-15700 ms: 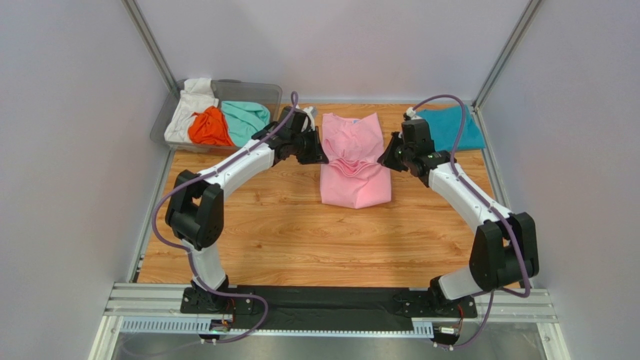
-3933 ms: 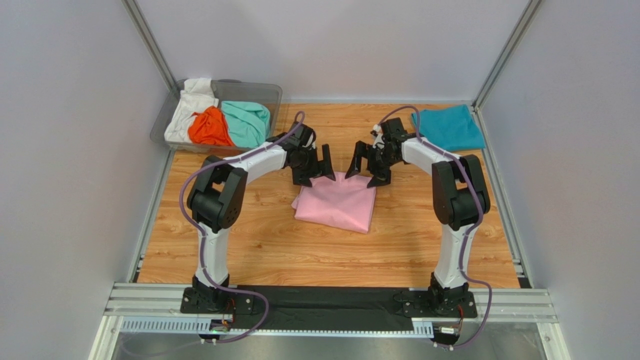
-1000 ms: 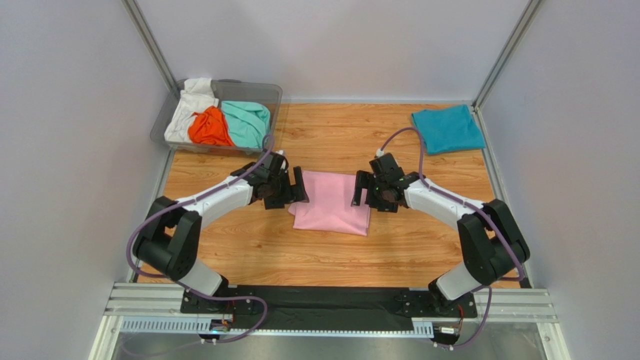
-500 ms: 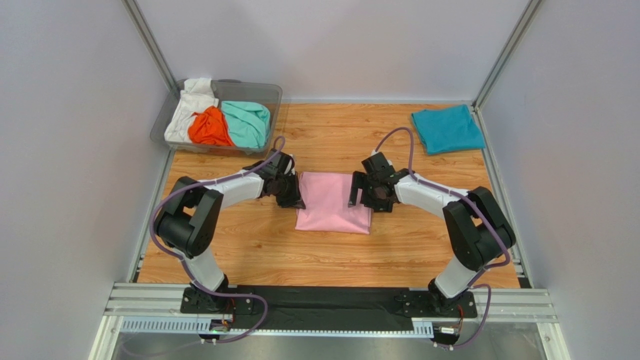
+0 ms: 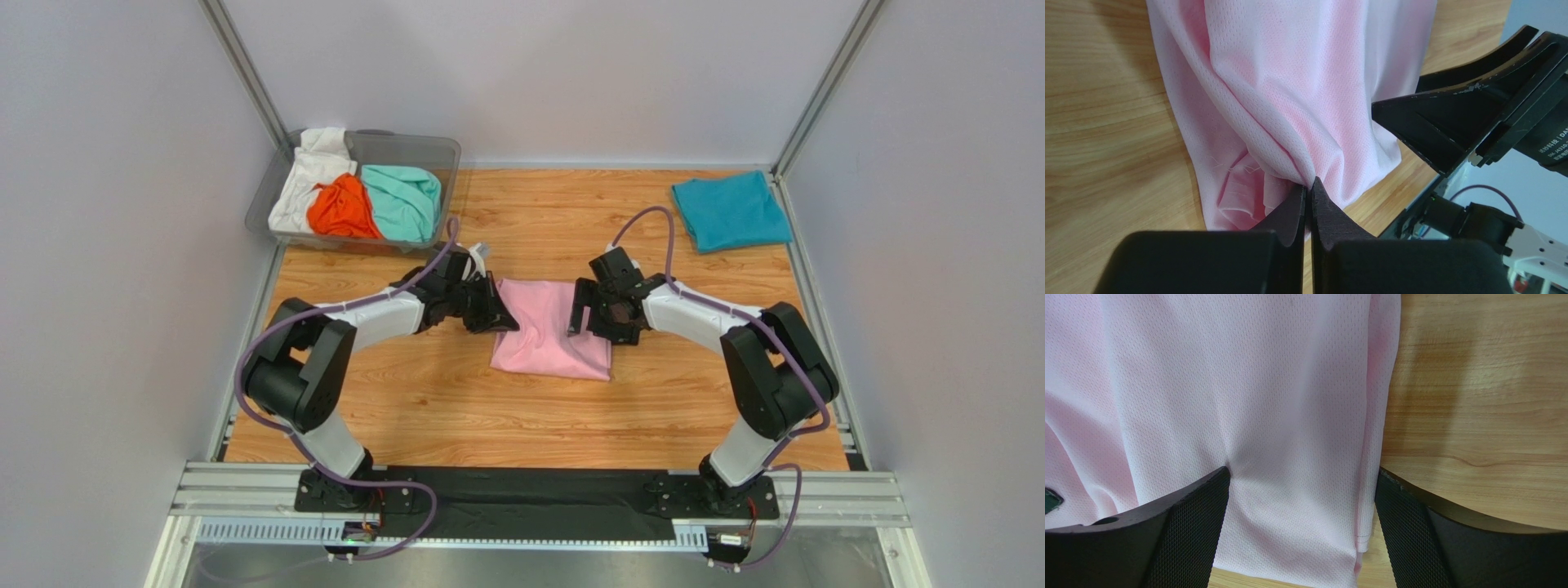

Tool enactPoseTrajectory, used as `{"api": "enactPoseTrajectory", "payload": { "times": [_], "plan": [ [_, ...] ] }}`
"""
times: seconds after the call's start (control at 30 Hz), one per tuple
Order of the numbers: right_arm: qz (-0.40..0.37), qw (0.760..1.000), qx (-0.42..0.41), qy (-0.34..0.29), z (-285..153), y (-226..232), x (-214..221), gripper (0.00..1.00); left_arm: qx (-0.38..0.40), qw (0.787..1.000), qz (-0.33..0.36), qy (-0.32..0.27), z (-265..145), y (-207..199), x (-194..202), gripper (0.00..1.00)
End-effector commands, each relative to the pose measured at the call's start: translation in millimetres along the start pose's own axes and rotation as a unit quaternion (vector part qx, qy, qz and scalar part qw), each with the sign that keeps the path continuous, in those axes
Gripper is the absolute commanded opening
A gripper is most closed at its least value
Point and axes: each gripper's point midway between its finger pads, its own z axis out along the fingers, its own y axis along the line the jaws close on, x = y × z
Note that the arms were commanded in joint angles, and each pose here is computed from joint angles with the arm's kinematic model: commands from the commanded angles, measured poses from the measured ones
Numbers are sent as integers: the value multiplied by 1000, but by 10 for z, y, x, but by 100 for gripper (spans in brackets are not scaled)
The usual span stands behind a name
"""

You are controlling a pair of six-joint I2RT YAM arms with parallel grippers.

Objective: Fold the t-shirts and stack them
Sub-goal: Fold the tshirt

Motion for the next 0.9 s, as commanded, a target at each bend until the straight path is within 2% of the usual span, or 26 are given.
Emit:
{"api": "enactPoseTrajectory", "payload": {
  "times": [0.0, 0.17, 0.33, 0.47, 0.5, 0.6, 0.67, 0.7, 0.83, 0.87],
  "plan": [
    [9, 1000, 2, 0, 36, 8, 6, 86, 66, 998, -16, 1, 64, -147, -9, 0],
    [7, 1000, 10, -2, 15, -32, 14, 86, 5, 998, -51, 30, 181, 230, 194, 0],
    [4, 1000, 19, -2, 0, -65, 12, 86, -106, 993, -50, 3, 14, 573, 189, 1],
    [3, 1000, 22, 4, 25, -78, 36, 84, -144, 989, -29, -5, -99, 618, 95, 14],
    [1, 1000, 26, 8, 48, -95, 51, 84, -145, 989, -25, -5, -106, 607, 79, 21],
    [-6, 1000, 26, 16, 85, -96, 71, 80, -149, 989, -16, 3, -128, 589, 68, 36],
    [-8, 999, 23, 20, 102, -63, 88, 79, -150, 989, -14, 4, -152, 576, 65, 37],
    [-9, 999, 23, 22, 115, -55, 91, 79, -150, 989, -13, 3, -169, 563, 62, 44],
    [-15, 999, 30, 22, 151, -28, 113, 79, -167, 986, -4, -14, -309, 544, 10, 51],
    [-17, 999, 30, 21, 152, -4, 121, 79, -176, 984, -3, -15, -354, 563, 22, 61]
  ]
}}
